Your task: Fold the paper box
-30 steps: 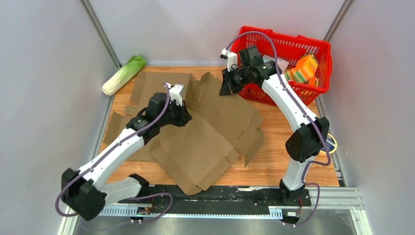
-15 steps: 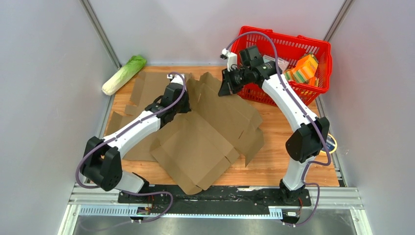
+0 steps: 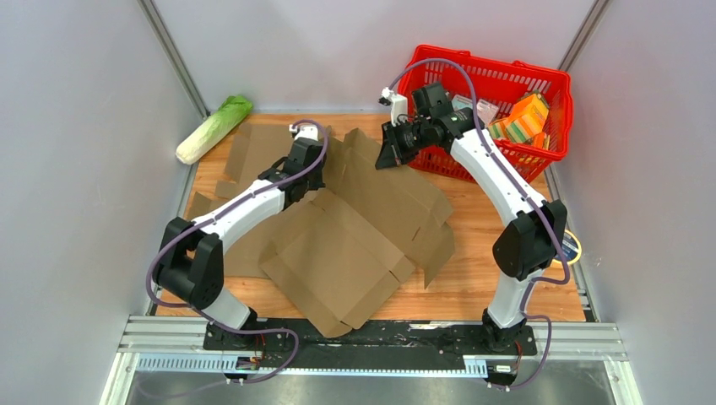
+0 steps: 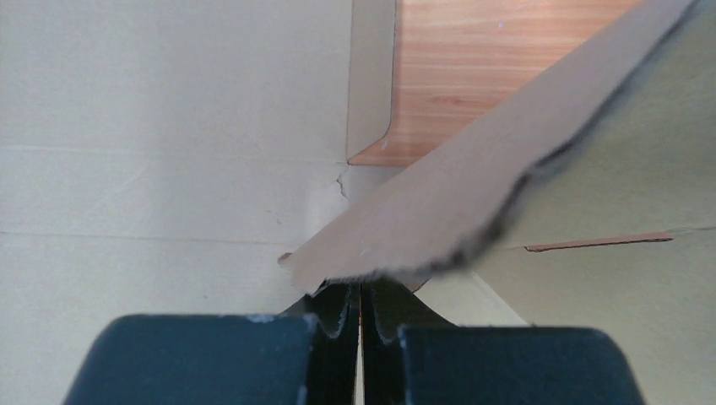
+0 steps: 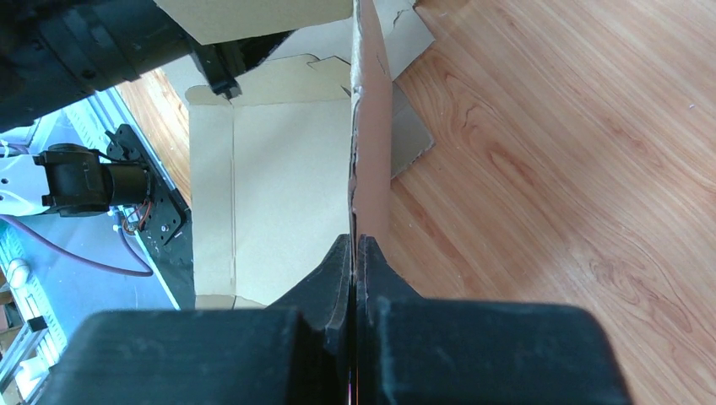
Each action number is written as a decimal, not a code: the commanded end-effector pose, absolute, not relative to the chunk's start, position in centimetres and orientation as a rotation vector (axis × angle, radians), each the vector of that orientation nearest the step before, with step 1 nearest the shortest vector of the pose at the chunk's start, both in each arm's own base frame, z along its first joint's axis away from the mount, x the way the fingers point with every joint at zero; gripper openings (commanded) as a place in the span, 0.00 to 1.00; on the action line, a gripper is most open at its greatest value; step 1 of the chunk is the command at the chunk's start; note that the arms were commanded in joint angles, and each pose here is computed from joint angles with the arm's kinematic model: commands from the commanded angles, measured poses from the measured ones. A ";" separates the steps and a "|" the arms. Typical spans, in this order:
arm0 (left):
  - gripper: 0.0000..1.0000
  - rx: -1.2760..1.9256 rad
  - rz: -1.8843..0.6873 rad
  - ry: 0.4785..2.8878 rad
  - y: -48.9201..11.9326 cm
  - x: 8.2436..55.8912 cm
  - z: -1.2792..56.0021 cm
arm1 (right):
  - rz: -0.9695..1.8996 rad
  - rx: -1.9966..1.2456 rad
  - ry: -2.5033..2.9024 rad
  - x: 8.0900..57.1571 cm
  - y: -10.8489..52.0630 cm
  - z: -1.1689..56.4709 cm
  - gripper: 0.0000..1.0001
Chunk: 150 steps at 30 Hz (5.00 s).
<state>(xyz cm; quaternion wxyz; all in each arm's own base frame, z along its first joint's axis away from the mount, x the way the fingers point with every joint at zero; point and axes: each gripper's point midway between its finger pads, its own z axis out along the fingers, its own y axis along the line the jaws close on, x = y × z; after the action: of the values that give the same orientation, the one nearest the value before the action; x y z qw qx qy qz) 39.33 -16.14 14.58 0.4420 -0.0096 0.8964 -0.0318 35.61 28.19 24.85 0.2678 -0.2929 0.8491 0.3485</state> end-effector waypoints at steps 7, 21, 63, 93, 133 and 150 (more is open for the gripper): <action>0.00 0.062 -0.237 2.281 -18.9 37.8 11.3 | 0.958 -0.801 2.170 36.2 28.9 28.0 0.00; 0.01 0.065 -0.458 2.176 -21.5 36.9 11.2 | 0.978 -0.766 2.190 35.9 29.3 27.4 0.00; 0.00 -0.138 -0.333 2.067 -20.4 39.8 11.0 | 1.038 -0.645 2.193 36.6 29.9 29.7 0.00; 0.07 -0.101 -0.618 2.164 -25.0 37.8 4.8 | 1.084 -0.639 2.215 35.8 30.5 26.2 0.00; 0.45 0.386 -0.523 1.875 -20.5 31.3 33.4 | 0.591 -1.208 1.972 37.9 28.7 25.6 0.00; 0.42 0.478 -0.501 1.983 -23.6 35.6 32.7 | 0.654 -1.284 1.902 36.9 29.4 26.6 0.00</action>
<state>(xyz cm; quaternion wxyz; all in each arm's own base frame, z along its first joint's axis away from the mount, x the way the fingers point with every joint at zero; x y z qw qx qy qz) 35.26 -23.04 31.25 0.4865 0.1880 0.8304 -0.1958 36.87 28.35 24.40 0.3394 -0.4762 0.7741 0.2425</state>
